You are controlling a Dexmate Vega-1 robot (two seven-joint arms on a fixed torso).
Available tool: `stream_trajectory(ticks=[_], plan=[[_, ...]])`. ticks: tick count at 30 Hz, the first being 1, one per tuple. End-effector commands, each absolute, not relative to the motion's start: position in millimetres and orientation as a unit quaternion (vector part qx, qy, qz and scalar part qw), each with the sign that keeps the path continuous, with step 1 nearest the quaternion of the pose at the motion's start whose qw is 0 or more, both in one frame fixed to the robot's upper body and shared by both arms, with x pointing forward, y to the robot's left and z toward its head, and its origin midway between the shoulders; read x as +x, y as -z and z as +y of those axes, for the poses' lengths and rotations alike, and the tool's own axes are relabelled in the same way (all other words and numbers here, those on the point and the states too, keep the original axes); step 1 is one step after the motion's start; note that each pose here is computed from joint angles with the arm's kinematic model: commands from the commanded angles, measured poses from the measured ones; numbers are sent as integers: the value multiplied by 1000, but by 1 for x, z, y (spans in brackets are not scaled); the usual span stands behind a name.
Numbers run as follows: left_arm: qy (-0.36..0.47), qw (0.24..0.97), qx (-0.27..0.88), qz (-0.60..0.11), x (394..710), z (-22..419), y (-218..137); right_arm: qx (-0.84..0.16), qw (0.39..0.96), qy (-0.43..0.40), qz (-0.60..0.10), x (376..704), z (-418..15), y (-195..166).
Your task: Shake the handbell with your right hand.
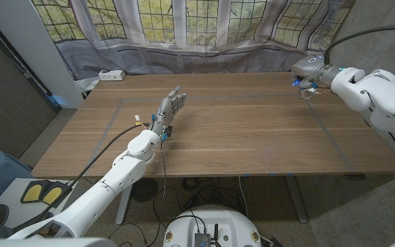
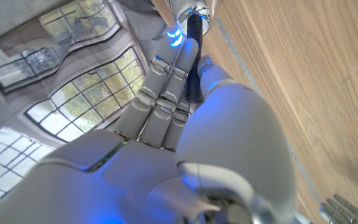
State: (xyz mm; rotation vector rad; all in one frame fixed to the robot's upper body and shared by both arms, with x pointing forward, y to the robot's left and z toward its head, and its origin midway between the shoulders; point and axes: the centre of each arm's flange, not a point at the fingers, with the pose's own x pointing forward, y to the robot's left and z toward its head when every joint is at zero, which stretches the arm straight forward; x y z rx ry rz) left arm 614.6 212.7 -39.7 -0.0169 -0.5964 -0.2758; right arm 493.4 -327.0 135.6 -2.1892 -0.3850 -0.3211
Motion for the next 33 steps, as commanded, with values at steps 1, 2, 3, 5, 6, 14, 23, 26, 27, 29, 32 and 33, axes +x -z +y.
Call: stream_trajectory(ticks=[1,2,3,5,6,14,23,26,27,29,32,33], plan=[[134,947,-12,-290,614,214,43,-929,316,176,-75,496,-329,-151],[134,947,-12,-290,614,214,43,-929,316,176,-75,496,-329,-151],[134,948,-11,-290,614,214,43,-927,324,174,-71,497,-330,-151],[134,948,-11,-290,614,213,43,-923,337,170,-75,497,-332,-151],[134,948,-11,-290,614,213,43,-920,345,168,-77,497,-333,-151],[135,948,-8,-289,614,213,42,-849,507,122,-85,501,-354,-161],[136,947,-6,-289,613,212,40,-787,590,98,-153,497,-357,-160],[137,947,-5,-290,613,211,40,-756,626,84,-173,498,-358,-159],[137,947,-5,-290,613,211,39,-746,638,78,-178,499,-360,-159],[137,947,-5,-290,613,211,39,-725,661,65,-184,500,-361,-159],[136,947,-5,-291,613,211,39,-704,684,43,-187,503,-361,-157],[135,947,-5,-291,613,211,39,-701,687,35,-186,504,-360,-156]])
